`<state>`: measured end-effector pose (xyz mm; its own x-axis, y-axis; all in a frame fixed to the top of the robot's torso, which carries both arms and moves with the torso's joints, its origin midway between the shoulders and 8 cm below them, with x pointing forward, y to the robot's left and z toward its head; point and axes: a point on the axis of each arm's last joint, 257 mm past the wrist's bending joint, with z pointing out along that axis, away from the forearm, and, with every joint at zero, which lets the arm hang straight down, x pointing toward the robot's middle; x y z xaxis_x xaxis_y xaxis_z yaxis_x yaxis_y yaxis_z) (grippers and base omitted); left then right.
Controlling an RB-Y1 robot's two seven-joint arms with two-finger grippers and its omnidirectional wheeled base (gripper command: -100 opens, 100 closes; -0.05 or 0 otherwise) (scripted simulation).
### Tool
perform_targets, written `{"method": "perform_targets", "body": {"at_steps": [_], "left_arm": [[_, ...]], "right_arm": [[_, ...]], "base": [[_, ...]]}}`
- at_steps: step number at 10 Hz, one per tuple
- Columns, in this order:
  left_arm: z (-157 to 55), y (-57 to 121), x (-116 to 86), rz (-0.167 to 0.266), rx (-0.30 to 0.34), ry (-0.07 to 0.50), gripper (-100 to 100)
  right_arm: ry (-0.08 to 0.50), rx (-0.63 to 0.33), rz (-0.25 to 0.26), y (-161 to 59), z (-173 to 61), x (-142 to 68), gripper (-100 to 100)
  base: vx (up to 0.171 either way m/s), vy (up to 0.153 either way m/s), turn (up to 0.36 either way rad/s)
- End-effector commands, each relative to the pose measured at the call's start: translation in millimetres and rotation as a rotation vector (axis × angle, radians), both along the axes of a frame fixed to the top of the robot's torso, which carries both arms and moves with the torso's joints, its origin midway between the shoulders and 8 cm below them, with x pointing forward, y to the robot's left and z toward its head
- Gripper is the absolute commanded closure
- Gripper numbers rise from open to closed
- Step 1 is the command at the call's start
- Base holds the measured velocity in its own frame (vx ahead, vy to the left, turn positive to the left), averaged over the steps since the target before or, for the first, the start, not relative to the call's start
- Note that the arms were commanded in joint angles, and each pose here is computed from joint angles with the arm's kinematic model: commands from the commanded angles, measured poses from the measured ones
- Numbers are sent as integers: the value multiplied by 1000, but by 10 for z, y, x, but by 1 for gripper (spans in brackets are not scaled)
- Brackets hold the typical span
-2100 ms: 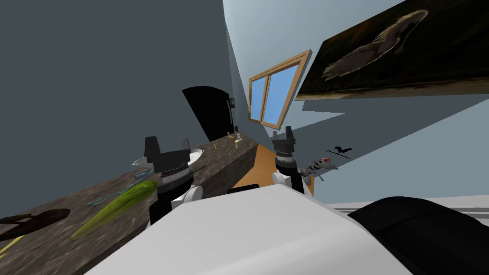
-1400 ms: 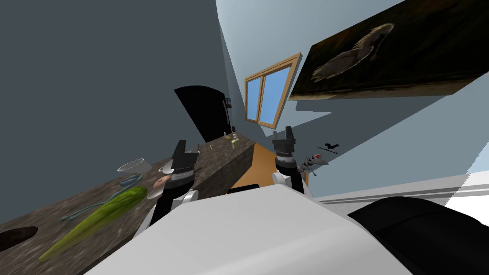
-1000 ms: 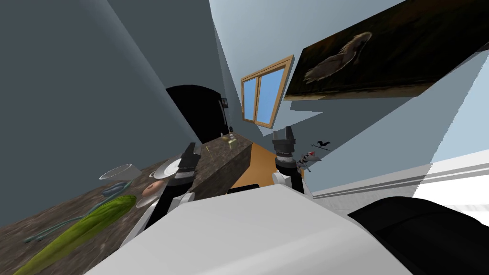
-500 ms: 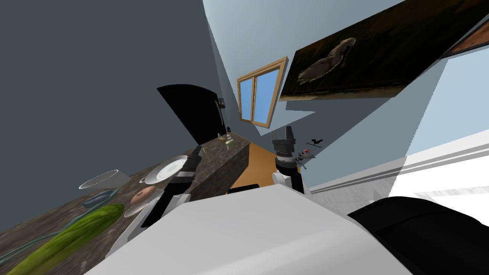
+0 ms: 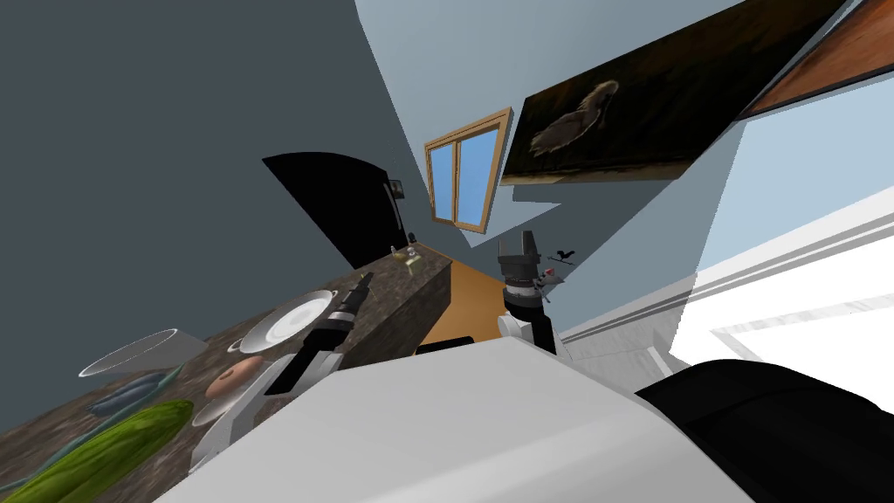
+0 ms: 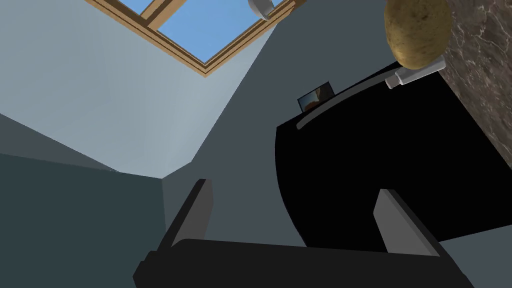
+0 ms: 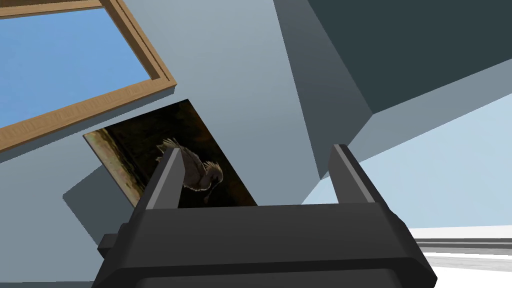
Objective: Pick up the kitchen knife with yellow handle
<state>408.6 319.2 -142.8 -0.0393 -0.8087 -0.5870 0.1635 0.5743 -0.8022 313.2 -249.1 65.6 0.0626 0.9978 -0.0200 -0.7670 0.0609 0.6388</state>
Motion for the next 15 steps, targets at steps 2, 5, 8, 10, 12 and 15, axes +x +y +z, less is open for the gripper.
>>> {"method": "perform_targets", "body": {"at_steps": [2,5,8,10,12,15], "left_arm": [[-261,258,51,32,75,98,-100],[-480,474,91,65,126,180,-100],[-706,721,112,106,171,271,-100],[-874,957,122,142,212,345,-100],[-997,1181,129,173,247,406,-100],[-1173,1459,95,222,280,499,-100]], "right_arm": [[0,0,0,0,0,0,0],[0,0,0,0,0,0,0],[0,0,0,0,0,0,0],[0,0,0,0,0,0,0],[0,0,0,-1,0,0,0],[0,0,0,0,0,0,0]], "base": [[-2,-12,-118],[-3,-7,-90],[-7,-8,-105],[-9,-6,-120],[-6,-3,-66],[-10,-1,-117]]}}
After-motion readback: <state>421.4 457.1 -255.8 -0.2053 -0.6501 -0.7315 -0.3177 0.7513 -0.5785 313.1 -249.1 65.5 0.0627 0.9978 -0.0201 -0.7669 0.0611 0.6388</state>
